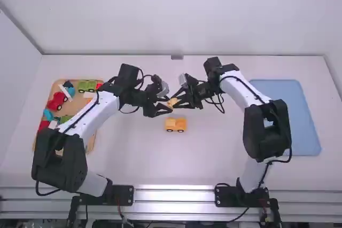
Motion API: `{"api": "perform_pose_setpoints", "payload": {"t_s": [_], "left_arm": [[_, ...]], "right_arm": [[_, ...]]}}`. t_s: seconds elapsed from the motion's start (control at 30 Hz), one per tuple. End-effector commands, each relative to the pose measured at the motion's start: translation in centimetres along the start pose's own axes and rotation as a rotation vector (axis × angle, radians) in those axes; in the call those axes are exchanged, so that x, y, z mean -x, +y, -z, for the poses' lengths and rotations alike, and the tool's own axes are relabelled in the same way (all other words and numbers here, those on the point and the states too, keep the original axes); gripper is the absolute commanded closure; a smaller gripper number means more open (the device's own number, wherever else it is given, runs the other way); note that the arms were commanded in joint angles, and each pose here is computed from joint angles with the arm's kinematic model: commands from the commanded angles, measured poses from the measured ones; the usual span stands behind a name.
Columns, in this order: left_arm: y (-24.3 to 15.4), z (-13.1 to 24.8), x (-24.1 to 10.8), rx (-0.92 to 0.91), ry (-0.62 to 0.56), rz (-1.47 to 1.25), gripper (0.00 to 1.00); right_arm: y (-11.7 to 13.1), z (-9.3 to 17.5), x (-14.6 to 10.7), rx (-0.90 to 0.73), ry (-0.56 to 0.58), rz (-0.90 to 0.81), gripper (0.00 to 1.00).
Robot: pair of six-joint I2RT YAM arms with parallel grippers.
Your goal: Assemble lego blocks to make yellow taxi
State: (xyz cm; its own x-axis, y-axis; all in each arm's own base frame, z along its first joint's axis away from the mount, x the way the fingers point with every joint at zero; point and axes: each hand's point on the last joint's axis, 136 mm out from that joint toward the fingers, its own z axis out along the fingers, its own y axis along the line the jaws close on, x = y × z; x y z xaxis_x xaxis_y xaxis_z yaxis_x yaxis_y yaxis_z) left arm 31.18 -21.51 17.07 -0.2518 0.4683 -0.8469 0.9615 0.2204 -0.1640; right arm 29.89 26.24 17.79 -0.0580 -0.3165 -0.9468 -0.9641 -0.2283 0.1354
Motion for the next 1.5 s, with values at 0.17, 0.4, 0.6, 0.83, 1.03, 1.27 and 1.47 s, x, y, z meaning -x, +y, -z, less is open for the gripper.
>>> {"api": "perform_pose_setpoints", "payload": {"t_s": [0.17, 0.4, 0.6, 0.83, 1.03, 1.27, 1.47], "left_arm": [[-0.43, -0.40, 0.38, -0.023, -0.004, -0.013, 0.52], [-0.84, -1.01, 0.53, -0.029, 0.008, -0.032, 0.56], [-0.63, -0.99, 0.39, -0.017, 0.016, -0.033, 0.58], [-0.51, -0.97, 0.50, -0.014, 0.012, -0.039, 0.59], [-0.54, -0.97, 0.45, -0.014, 0.014, -0.041, 0.57], [-0.54, -0.97, 0.45, -0.015, 0.014, -0.040, 0.67], [-0.54, -0.97, 0.44, -0.015, 0.014, -0.040, 0.76]], "right_arm": [[-0.32, 0.08, 0.95, 0.002, -0.029, 0.019, 0.79], [-0.29, 0.05, 0.94, 0.003, -0.028, 0.015, 0.79], [-0.32, 0.10, 0.85, 0.001, -0.024, 0.012, 0.79], [-0.35, 0.09, 0.65, -0.001, -0.013, 0.012, 0.79], [-0.40, 0.09, 0.40, -0.004, 0.001, 0.011, 0.79], [-0.41, 0.09, 0.40, -0.004, 0.002, 0.012, 0.79], [-0.41, 0.09, 0.41, -0.004, 0.001, 0.012, 0.77]]}}
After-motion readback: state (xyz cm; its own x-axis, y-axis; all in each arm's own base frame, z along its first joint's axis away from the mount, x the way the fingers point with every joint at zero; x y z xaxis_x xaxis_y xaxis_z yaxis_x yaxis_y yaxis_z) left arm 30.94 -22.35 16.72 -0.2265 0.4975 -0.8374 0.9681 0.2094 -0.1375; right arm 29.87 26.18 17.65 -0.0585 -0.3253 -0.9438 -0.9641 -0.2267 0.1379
